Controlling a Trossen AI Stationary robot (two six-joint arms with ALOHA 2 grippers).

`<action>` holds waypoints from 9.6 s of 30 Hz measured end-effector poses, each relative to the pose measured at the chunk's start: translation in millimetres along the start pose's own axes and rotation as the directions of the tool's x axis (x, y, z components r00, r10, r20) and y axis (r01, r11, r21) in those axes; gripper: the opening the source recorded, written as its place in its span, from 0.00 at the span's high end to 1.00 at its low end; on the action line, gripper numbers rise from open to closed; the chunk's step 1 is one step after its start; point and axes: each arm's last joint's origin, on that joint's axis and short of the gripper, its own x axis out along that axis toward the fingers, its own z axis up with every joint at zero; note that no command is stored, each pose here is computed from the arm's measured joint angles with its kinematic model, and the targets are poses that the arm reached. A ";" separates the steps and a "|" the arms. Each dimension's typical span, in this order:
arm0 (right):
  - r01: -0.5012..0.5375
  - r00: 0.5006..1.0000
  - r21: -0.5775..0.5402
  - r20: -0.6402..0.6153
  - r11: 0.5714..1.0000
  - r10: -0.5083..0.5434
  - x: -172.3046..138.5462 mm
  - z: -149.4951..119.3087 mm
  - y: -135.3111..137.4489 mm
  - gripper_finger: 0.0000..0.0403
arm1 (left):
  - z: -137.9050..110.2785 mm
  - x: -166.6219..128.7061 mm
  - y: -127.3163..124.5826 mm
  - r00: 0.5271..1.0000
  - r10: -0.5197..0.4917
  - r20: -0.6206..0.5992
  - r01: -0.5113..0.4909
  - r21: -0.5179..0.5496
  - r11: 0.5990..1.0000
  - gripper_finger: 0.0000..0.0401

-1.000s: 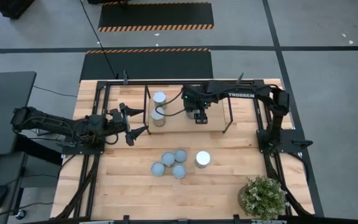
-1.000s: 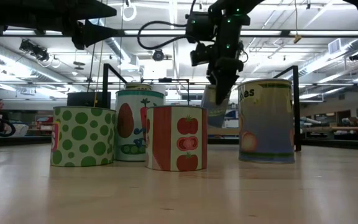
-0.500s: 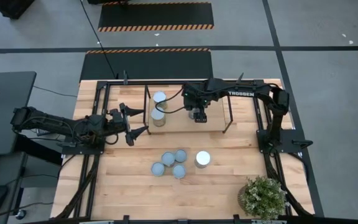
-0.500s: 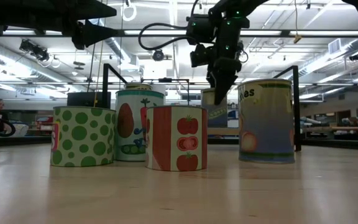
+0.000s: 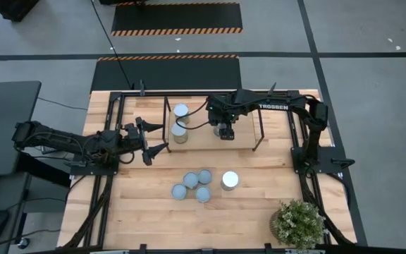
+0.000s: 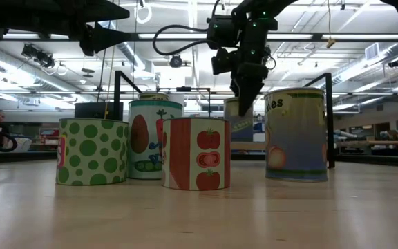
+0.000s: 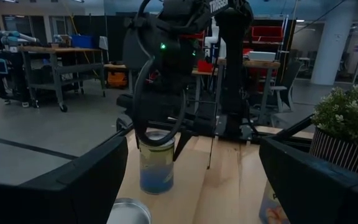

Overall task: Pick and place cans onto a shelf
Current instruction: Put the canned peas on the shelf, then put the canned peaches on the shelf

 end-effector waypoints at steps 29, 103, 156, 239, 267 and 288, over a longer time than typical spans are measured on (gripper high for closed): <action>-0.008 0.976 0.037 0.219 0.999 0.000 -16.3 14.4 -2.8 0.10 | -0.6 0.0 0.0 1.000 0.000 -0.005 0.000 0.001 1.000 0.08; 0.041 0.935 0.100 0.348 0.994 -0.074 12.8 -14.1 69.9 0.48 | -1.7 -0.1 0.0 1.000 0.000 -0.014 -0.001 -0.016 1.000 0.08; 0.069 0.870 0.330 0.442 0.941 -0.219 64.4 2.7 21.1 0.48 | -1.6 -0.1 0.1 1.000 0.004 -0.014 -0.004 -0.022 1.000 0.08; -0.083 0.972 -0.633 0.121 0.770 0.204 10.3 -59.9 204.4 0.15 | -3.0 -0.1 0.7 0.999 0.019 -0.027 -0.020 -0.024 1.000 0.08; 0.070 0.961 0.334 0.231 0.940 -0.154 -21.0 -9.2 71.0 0.18 | -3.0 -0.1 0.7 0.999 0.020 -0.026 -0.020 -0.020 1.000 0.08; -0.010 0.962 0.375 0.257 0.927 -0.093 -8.9 -12.2 49.8 0.05 | -3.0 -0.1 0.6 0.999 0.019 -0.027 -0.020 -0.018 1.000 0.08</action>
